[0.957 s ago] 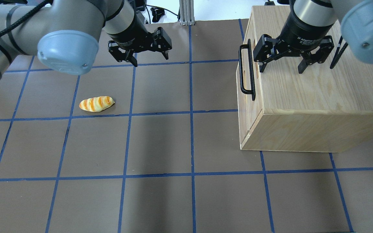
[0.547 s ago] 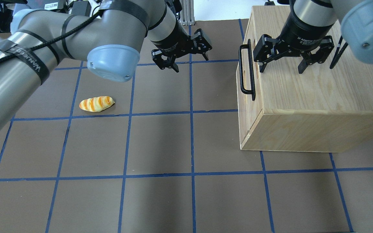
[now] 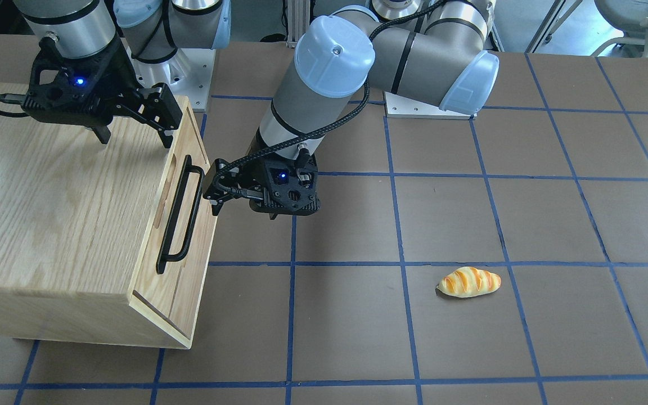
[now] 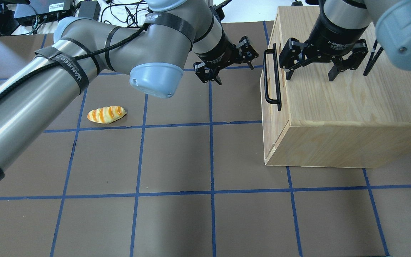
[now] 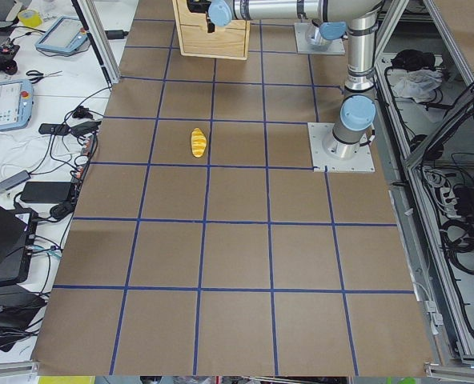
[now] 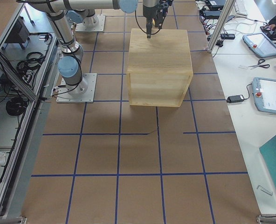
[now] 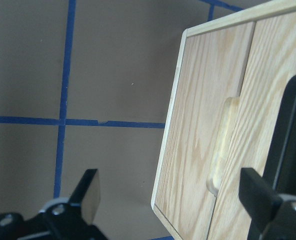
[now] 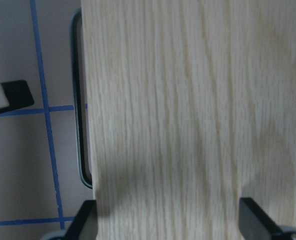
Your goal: Open upper drawer
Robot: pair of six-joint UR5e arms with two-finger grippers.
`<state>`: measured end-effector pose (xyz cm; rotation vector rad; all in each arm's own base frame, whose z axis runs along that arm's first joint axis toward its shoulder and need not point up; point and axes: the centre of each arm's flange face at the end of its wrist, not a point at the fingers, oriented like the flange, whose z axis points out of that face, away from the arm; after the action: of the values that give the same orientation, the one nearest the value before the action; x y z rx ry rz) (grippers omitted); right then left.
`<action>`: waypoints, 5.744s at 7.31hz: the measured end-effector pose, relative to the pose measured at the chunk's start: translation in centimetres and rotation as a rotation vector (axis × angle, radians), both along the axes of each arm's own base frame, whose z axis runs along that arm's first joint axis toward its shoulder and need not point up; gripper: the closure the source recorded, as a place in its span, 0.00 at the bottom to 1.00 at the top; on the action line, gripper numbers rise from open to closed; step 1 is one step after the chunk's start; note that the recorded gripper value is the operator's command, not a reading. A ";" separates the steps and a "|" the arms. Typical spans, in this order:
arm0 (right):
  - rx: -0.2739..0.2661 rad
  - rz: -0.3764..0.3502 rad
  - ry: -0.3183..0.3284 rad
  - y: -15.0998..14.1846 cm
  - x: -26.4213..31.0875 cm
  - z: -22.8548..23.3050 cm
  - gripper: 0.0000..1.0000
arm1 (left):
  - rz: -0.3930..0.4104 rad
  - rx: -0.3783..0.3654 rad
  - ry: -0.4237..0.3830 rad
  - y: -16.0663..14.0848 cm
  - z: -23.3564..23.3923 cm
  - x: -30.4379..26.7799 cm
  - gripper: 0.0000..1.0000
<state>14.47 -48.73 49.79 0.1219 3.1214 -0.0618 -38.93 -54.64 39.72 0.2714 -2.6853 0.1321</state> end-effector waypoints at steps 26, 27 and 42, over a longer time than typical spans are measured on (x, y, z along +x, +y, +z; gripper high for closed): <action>0.000 0.000 0.000 0.0 0.0 0.0 0.00 | -0.017 -0.018 -0.096 0.0 -1.9 -4.5 0.00; 0.000 0.000 0.000 0.0 0.0 0.0 0.00 | -0.021 -0.024 -0.103 -0.1 -1.9 -4.4 0.00; 0.000 0.000 0.000 0.0 0.0 0.0 0.00 | -0.059 -0.059 -0.244 -4.0 -1.3 3.5 0.00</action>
<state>14.47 -48.73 49.79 0.1219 3.1219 -0.0618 -35.39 -58.67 38.43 0.1667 -2.9217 0.2406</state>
